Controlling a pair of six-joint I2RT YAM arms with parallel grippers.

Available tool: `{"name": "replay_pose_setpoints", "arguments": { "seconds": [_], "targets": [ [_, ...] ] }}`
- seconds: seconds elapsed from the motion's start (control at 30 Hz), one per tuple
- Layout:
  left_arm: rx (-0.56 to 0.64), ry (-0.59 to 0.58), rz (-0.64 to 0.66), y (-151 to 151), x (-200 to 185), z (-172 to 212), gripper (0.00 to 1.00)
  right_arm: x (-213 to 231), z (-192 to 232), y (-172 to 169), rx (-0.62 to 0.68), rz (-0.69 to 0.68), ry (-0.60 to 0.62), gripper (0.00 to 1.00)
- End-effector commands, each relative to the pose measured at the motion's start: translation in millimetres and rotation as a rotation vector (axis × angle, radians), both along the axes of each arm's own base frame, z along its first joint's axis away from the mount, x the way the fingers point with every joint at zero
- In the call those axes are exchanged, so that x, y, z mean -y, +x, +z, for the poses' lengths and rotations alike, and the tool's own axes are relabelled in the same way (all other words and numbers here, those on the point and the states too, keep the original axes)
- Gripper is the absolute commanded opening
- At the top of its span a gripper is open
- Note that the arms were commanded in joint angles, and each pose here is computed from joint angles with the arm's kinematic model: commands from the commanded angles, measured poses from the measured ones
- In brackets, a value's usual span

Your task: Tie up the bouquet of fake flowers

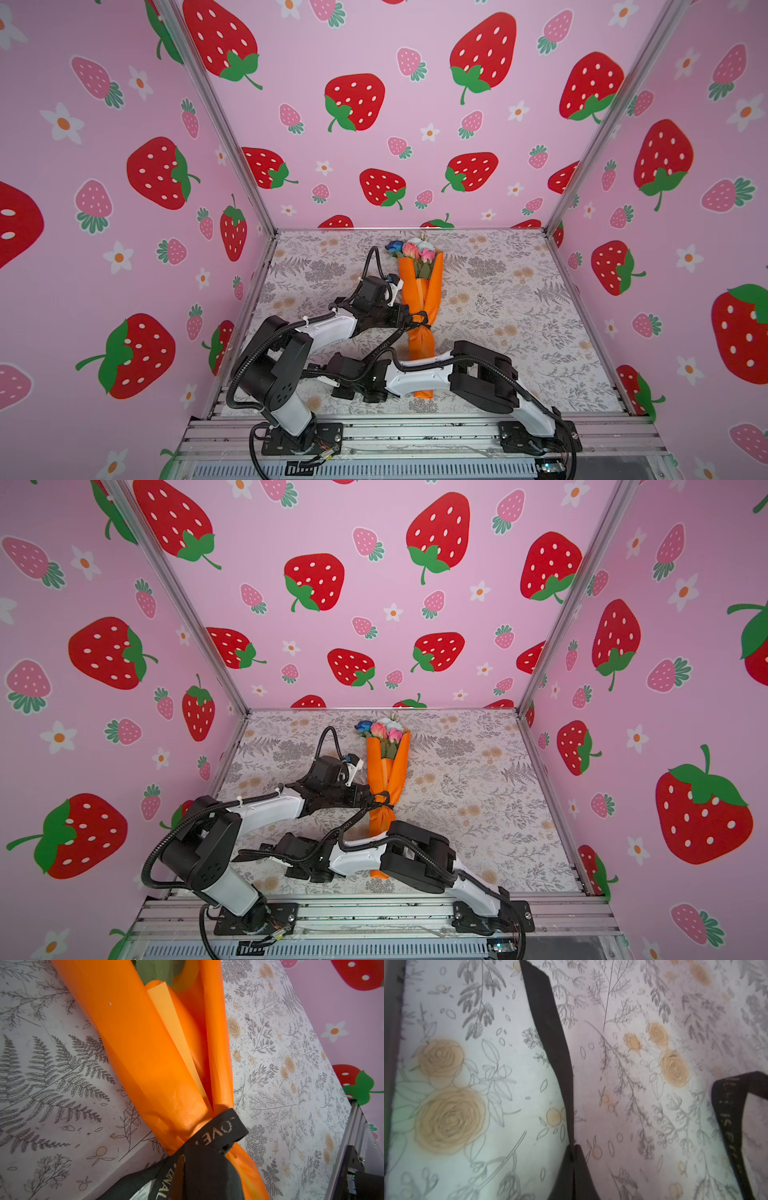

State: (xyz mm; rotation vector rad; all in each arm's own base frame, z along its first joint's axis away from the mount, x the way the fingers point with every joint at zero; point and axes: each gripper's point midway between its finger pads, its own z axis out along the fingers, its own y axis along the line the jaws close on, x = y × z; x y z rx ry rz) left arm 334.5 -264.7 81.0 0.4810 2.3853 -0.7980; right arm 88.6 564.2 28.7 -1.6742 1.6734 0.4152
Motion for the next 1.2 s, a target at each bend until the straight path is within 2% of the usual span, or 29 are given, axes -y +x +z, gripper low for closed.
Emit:
{"name": "replay_pose_setpoints", "arguments": {
  "seconds": [0.0, 0.37, 0.7, 0.93, 1.17],
  "targets": [
    [0.064, -0.032, -0.006, 7.8, 0.4, 20.1, 0.00, 20.2, 40.3, 5.4, 0.004, -0.077, 0.061, 0.00],
    [0.104, -0.063, 0.004, 11.2, -3.3, 29.2, 0.00, 123.1, 134.2, 36.8, 0.019, -0.380, 0.303, 0.00],
    [0.168, -0.085, -0.002, -4.2, -11.3, 33.5, 0.00, 244.3, 196.9, 105.5, -0.007, -0.806, 0.590, 0.00],
    [0.161, -0.083, 0.011, -28.2, -18.1, 17.0, 0.00, 325.9, 187.9, 146.5, -0.044, -1.164, 0.666, 0.00],
    [0.154, -0.044, 0.017, -48.5, -21.7, 0.7, 0.00, 386.2, 160.0, 156.6, -0.039, -1.463, 0.638, 0.00]
  ]
}}
